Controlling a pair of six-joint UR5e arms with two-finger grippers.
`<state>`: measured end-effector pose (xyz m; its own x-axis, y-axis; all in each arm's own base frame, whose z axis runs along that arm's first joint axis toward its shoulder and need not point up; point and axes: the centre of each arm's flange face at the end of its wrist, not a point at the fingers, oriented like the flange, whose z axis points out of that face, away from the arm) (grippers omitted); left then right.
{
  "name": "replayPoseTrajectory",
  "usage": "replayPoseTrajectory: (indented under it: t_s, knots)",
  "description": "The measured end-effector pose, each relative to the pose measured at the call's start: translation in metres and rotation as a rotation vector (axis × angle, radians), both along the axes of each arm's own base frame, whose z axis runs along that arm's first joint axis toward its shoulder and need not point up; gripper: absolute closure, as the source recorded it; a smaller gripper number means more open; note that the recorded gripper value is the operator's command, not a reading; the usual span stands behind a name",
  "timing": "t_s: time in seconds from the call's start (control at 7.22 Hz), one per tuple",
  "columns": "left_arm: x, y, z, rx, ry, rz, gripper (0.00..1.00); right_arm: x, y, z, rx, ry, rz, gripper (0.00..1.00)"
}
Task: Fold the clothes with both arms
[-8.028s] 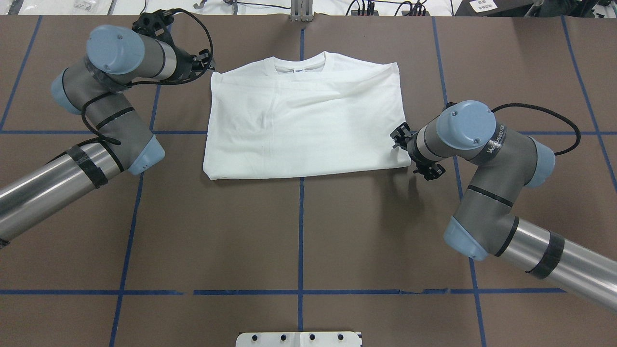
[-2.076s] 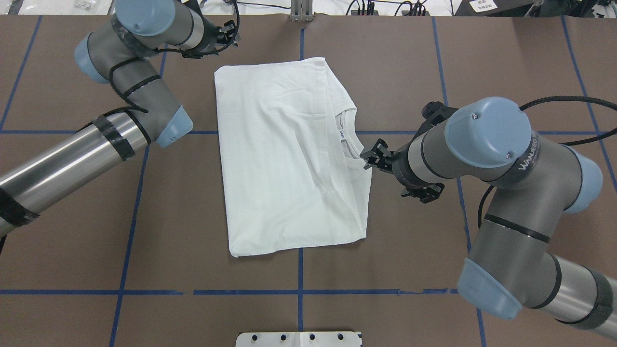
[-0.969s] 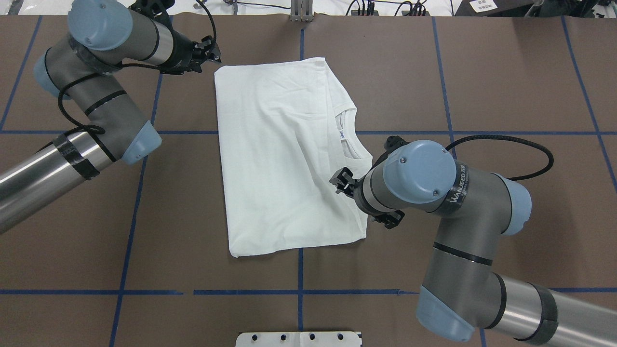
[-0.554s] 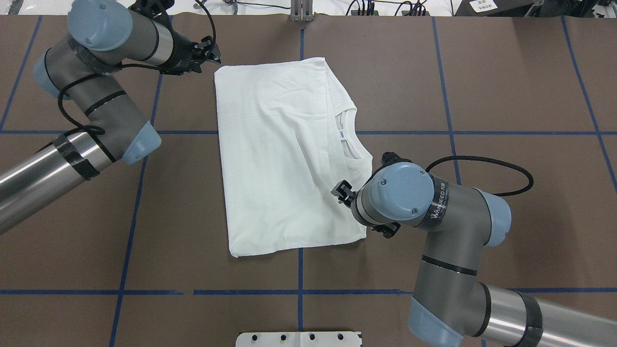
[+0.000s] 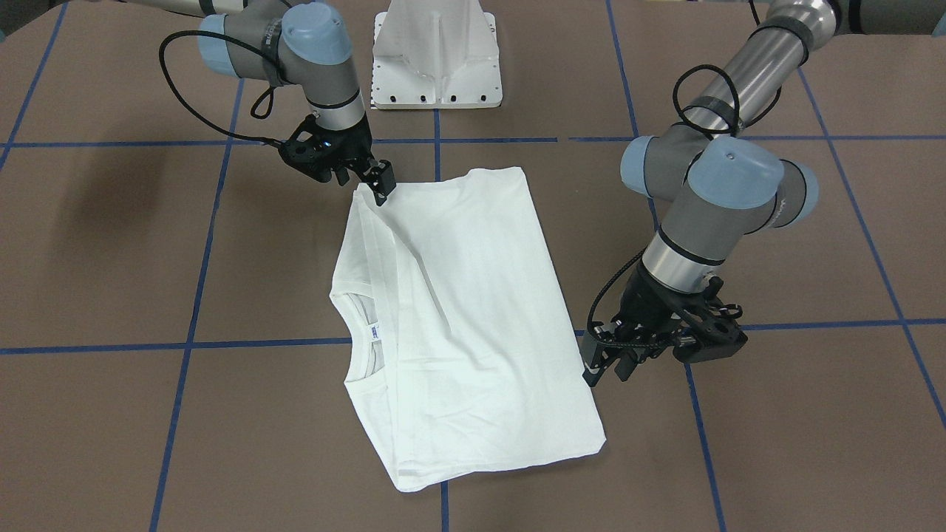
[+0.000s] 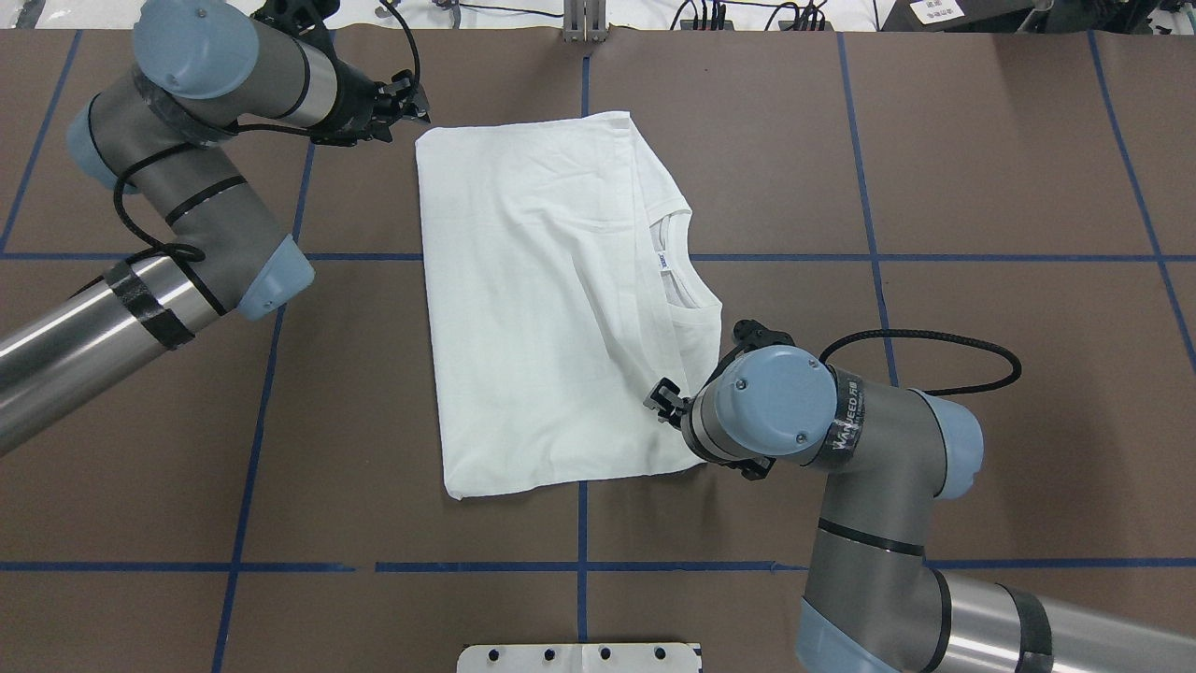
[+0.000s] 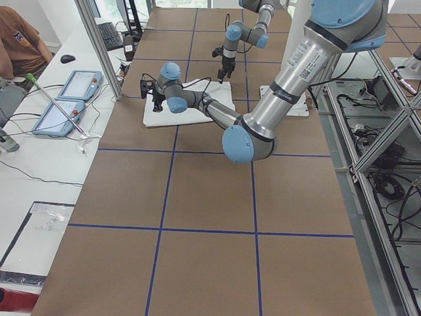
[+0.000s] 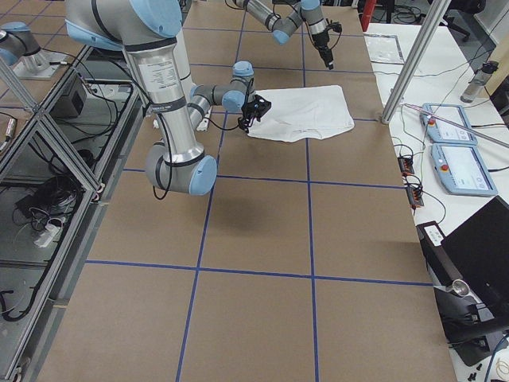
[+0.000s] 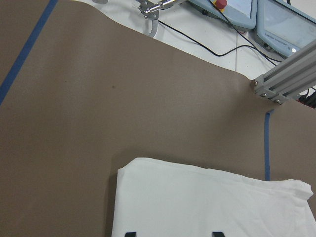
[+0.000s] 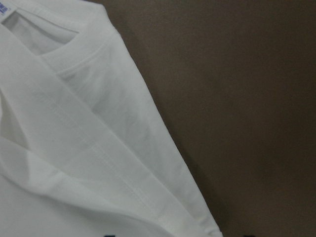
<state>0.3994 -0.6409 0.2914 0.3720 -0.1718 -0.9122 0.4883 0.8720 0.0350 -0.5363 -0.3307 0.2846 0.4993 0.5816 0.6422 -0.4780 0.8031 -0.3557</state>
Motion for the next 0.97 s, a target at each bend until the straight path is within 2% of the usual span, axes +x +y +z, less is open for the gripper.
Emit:
replayPoseTrajectory:
  t_s: [0.55,0.83,0.97]
  knots:
    - [0.000,0.000,-0.001,-0.001,0.003,0.000,0.40,-0.006,0.004,0.010,0.003,0.017,-0.016,0.19]
    - [-0.001,0.001,-0.005,0.002,0.008,0.000,0.40,-0.008,0.004,0.012,0.002,0.022,-0.019,0.34]
    - [-0.002,0.001,-0.006,0.004,0.011,-0.001,0.40,-0.009,0.005,0.012,0.001,0.023,-0.020,0.34]
